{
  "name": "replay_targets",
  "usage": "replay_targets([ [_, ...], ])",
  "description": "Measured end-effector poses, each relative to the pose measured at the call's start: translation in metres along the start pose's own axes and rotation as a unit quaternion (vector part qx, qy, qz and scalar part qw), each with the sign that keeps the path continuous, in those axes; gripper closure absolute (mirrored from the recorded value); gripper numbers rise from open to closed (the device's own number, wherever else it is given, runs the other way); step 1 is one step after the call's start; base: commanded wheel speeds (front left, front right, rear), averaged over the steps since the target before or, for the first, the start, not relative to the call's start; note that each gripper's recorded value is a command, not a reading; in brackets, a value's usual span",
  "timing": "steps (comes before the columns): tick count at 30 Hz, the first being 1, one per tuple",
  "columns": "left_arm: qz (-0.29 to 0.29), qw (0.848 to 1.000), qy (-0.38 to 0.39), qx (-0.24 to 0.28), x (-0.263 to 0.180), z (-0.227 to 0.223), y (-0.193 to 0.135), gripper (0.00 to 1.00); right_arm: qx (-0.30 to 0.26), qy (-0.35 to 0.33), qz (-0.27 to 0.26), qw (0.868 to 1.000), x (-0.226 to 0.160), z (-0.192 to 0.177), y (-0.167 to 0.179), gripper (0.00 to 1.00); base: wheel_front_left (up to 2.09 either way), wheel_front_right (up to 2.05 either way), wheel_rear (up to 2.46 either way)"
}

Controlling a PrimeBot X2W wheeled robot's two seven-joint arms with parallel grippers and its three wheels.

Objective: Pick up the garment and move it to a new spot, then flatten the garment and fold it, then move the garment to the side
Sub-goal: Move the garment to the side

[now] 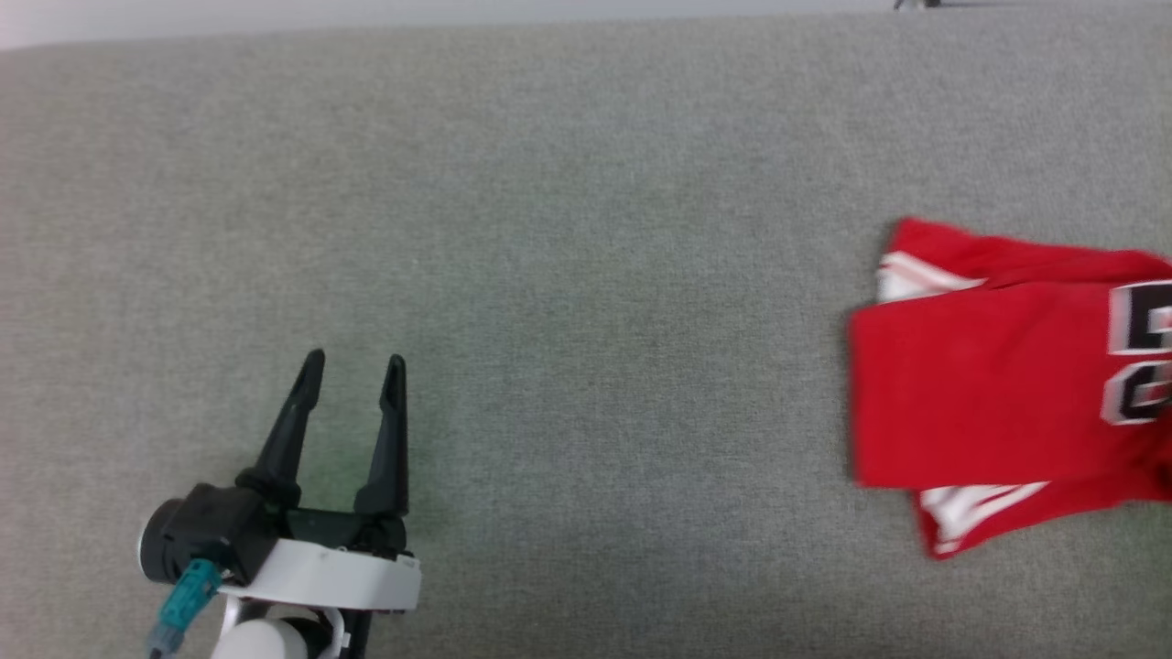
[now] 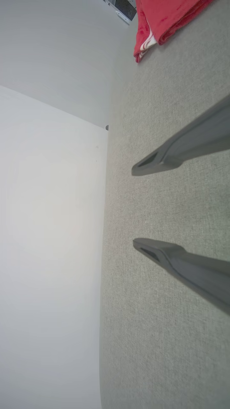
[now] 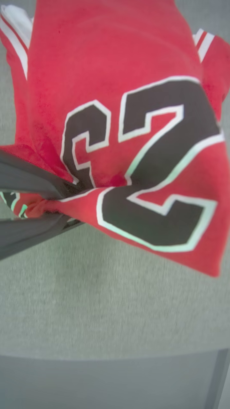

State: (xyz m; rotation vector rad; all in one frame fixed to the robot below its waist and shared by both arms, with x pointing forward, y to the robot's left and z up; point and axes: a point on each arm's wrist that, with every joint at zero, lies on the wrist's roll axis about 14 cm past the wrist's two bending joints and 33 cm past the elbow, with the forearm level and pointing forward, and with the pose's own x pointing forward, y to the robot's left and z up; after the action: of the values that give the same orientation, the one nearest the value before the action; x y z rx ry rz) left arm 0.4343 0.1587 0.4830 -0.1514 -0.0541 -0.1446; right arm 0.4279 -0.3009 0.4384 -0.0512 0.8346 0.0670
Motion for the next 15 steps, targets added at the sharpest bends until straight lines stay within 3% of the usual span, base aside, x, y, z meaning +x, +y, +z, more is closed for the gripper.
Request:
replay_targets([
  [7,-0.003,1.000,0.007,0.018,0.004,-0.005,0.007,0.00,0.015,-0.017,-0.085,0.996,0.000,0.012,-0.062,1.00,0.00,0.00,0.00],
  [15,0.005,0.999,0.005,0.038,0.004,-0.003,0.019,0.00,-0.014,0.002,-0.148,0.989,0.023,0.004,-0.094,1.00,0.00,0.00,0.00],
])
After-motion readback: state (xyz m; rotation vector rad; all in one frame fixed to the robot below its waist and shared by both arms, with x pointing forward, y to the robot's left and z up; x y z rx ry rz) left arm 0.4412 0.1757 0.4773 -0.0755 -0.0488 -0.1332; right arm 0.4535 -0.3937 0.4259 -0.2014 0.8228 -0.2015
